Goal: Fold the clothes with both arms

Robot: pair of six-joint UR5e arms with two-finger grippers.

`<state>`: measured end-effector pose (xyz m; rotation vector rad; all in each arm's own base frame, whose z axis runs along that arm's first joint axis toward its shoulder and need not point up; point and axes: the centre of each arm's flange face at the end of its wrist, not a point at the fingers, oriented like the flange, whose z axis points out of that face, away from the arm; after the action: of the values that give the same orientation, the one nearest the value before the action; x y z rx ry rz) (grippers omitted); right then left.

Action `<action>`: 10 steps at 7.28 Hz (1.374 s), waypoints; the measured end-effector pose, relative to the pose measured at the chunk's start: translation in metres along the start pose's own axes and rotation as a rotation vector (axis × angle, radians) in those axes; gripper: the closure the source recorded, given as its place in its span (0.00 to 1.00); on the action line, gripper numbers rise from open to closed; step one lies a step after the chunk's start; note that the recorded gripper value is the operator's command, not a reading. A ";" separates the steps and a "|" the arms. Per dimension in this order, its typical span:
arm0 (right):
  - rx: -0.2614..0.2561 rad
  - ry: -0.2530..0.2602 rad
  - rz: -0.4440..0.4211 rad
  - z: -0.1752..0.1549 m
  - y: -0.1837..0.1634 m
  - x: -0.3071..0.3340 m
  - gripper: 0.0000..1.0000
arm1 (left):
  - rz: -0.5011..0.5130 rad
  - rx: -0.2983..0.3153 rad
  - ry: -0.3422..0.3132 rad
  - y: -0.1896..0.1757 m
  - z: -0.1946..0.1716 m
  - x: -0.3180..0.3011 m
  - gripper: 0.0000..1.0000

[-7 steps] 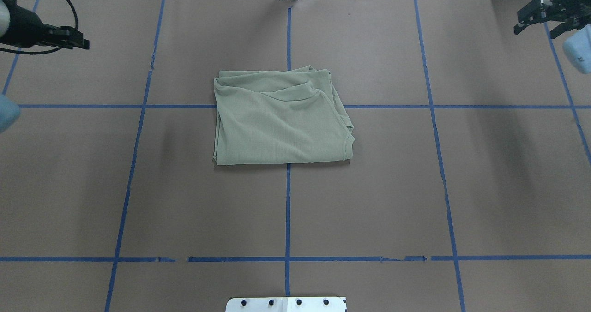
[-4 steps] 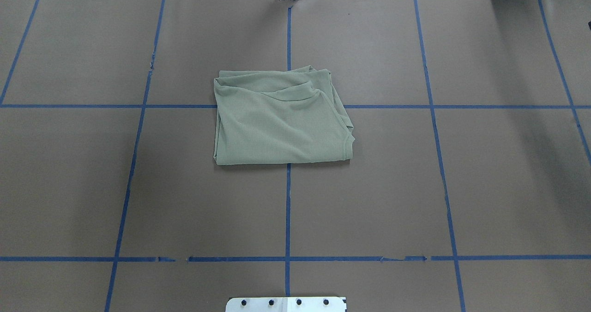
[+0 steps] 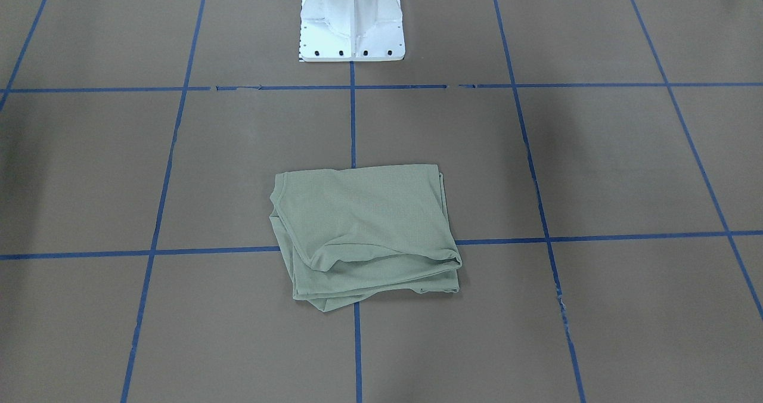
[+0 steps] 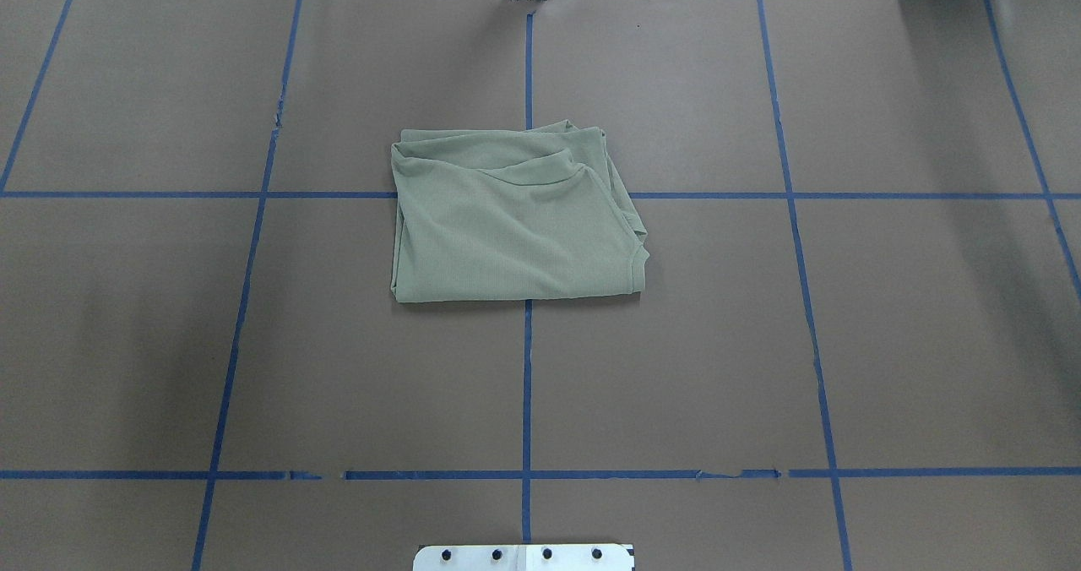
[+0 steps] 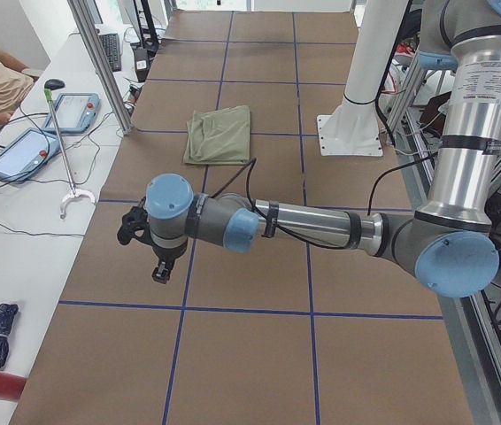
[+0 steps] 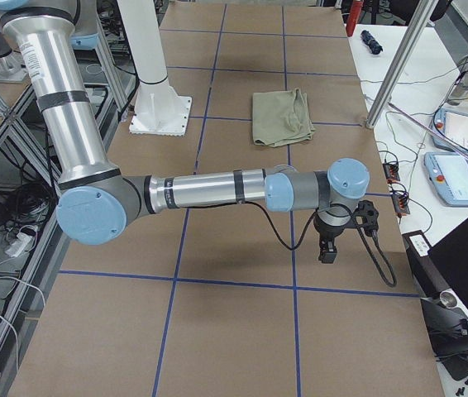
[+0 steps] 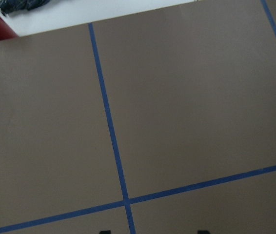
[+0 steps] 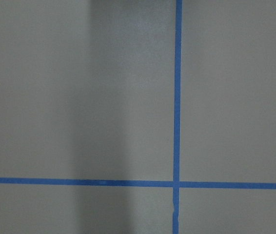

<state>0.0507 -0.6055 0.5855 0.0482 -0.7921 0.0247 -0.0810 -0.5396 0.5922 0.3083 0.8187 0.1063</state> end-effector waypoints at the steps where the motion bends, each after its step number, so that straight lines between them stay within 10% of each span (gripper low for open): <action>1: -0.012 0.010 -0.003 0.008 0.005 0.002 0.00 | 0.007 0.007 0.000 0.020 0.010 -0.010 0.00; 5: -0.046 0.113 -0.050 0.040 0.027 -0.003 0.00 | 0.039 0.020 -0.031 0.015 0.018 -0.008 0.00; 10: -0.039 0.066 -0.056 0.036 0.053 -0.008 0.00 | -0.076 -0.019 -0.052 0.038 0.016 0.022 0.00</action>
<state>0.0171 -0.5544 0.6064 0.0321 -0.7250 -0.0417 -0.0532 -0.5029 0.5992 0.2611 0.7768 0.0349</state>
